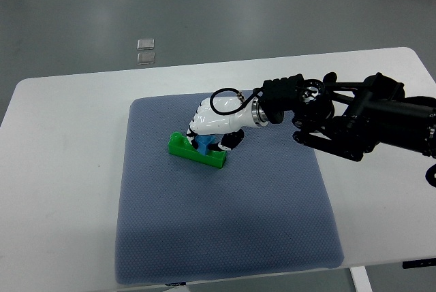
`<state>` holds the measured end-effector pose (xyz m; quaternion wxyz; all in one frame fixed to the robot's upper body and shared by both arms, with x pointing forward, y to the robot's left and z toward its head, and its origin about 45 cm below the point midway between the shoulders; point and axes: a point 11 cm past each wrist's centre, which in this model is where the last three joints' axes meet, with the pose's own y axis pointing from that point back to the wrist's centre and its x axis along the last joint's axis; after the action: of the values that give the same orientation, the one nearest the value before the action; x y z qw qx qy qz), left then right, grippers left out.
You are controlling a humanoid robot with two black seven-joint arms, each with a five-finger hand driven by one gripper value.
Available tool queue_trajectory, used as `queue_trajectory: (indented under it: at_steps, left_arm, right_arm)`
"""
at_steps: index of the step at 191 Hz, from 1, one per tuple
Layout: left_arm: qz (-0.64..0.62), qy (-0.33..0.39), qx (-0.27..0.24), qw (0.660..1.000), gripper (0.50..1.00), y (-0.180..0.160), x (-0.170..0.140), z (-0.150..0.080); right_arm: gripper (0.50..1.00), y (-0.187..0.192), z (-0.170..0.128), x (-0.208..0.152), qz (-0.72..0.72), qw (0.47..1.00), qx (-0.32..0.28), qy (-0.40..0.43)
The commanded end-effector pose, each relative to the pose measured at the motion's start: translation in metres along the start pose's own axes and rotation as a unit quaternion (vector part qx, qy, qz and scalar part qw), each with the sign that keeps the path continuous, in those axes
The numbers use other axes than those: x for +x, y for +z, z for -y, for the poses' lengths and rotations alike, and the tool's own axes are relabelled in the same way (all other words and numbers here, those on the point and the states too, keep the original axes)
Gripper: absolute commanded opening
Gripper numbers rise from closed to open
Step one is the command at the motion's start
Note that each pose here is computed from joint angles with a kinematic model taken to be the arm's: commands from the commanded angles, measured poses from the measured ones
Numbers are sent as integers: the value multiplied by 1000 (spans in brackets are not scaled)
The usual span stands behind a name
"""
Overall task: Stack blue block on green block with right hand
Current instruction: 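Press the blue block down onto the green block with the right hand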
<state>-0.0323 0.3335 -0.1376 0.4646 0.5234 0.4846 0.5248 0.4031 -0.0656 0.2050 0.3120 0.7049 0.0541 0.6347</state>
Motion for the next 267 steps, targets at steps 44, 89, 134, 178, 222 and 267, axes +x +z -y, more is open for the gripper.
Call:
queue_trajectory:
  at_steps: [44, 89, 134, 178, 222, 267]
  left_arm:
    - [0, 0, 0, 1000, 1000, 0, 0, 0]
    - [0, 0, 0, 1000, 1000, 0, 0, 0]
    - [0, 0, 0, 1000, 1000, 0, 0, 0]
    - [0, 0, 0, 1000, 1000, 0, 0, 0]
    - [0, 0, 0, 1000, 1000, 0, 0, 0]
    - [0, 0, 0, 1000, 1000, 0, 0, 0]
  right_arm:
    - [592, 0, 0, 1, -2, 1000, -1, 2]
    - [594, -2, 2, 1, -2, 1000, 2, 2]
    - [594, -13, 11, 0, -3, 1000, 16, 2]
    - [594, -12, 10, -1, -4, 1000, 15, -1]
    - [594, -11, 10, -2, -4, 1000, 11, -2]
    - [635, -9, 9, -2, -4, 1000, 9, -2]
